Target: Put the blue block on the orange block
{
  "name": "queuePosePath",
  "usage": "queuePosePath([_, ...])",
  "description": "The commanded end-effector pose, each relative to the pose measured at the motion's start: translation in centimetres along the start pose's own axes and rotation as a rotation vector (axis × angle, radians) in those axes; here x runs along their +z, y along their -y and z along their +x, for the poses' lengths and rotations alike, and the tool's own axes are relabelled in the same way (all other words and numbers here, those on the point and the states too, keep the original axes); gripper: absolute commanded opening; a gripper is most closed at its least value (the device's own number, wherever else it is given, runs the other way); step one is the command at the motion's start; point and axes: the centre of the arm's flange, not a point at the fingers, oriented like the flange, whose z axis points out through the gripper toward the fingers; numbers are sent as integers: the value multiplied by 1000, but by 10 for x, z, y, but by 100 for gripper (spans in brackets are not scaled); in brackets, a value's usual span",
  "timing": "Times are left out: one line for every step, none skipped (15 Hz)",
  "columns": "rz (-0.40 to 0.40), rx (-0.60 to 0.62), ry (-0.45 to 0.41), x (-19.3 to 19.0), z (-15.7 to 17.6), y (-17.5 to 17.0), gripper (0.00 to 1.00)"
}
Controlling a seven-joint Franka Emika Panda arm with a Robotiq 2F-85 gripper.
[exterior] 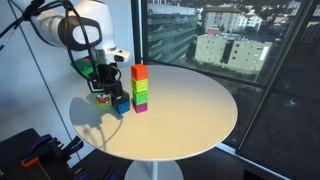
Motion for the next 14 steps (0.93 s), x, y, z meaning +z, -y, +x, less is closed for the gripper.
queuePosePath([0, 48, -27, 10, 13, 12, 100])
queuePosePath([-1, 58, -30, 12, 15, 13, 100])
queuePosePath([0, 66, -30, 14, 17, 13, 100])
queuePosePath([0, 75, -31, 16, 19, 13, 100])
queuePosePath([0, 82, -31, 18, 21, 13, 100])
queuePosePath([-2, 87, -30, 20, 23, 13, 100])
queuePosePath([-2, 91, -30, 22, 24, 13, 100])
queuePosePath([-3, 95, -30, 24, 26, 12, 100])
queuePosePath([-3, 100, -28, 26, 28, 12, 100])
queuePosePath([-4, 101, -25, 27, 30, 10, 100])
queuePosePath([-5, 100, -20, 28, 32, 9, 100])
queuePosePath([-6, 99, -17, 29, 34, 7, 100])
queuePosePath([-7, 98, -15, 30, 36, 5, 100])
queuePosePath([-8, 97, -10, 30, 38, 4, 100])
